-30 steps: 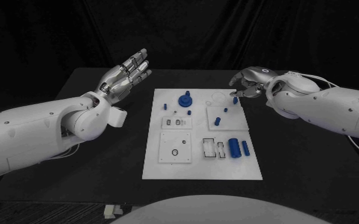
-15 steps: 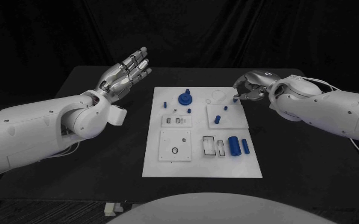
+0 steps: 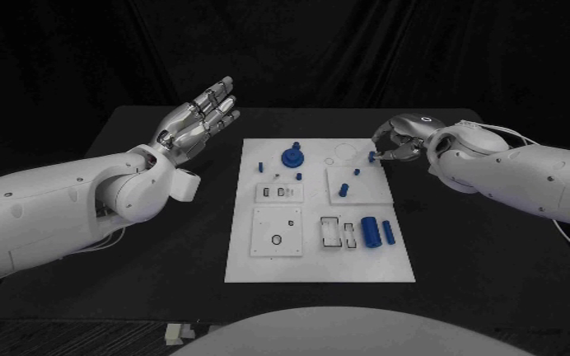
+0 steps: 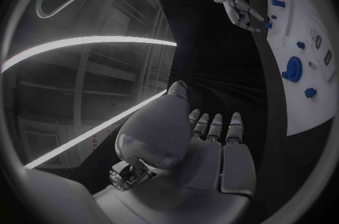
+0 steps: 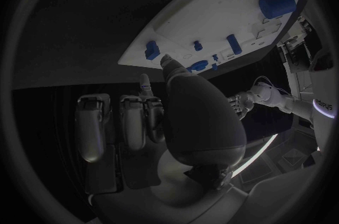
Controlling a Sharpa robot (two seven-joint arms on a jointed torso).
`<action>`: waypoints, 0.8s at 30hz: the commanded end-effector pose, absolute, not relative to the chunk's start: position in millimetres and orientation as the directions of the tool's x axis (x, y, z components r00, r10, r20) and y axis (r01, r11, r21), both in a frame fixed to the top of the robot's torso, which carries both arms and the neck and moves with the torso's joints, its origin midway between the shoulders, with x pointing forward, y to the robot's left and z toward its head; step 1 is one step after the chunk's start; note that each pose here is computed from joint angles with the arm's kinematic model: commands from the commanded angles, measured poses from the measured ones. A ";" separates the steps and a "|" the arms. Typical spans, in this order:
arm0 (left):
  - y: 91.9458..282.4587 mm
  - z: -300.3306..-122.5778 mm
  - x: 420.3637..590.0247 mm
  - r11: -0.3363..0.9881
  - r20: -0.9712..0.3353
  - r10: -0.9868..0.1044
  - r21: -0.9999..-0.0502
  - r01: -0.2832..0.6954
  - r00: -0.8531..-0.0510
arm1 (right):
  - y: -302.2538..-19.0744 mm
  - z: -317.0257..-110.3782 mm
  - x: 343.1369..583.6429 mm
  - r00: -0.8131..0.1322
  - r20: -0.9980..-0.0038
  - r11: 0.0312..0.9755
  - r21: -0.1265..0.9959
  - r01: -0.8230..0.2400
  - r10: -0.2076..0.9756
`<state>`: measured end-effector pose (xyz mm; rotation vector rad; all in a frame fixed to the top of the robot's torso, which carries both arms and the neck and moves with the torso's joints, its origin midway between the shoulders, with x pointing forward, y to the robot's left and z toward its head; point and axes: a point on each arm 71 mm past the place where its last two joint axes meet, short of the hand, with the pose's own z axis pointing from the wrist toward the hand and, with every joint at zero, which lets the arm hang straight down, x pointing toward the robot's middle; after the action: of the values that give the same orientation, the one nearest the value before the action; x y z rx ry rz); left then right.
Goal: Assemble the parts on the task board
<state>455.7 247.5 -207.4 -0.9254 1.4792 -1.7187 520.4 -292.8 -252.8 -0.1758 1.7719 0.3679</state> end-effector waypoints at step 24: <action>246.0 -207.6 454.4 -0.139 0.095 -0.841 -0.989 0.043 -0.532 | -294.0 -268.0 521.6 -0.272 -0.960 0.947 0.142 -0.287 0.061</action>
<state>455.1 247.8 -208.3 -0.9281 1.4851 -1.7229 521.9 -293.0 -265.9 -0.1720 1.8064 0.3486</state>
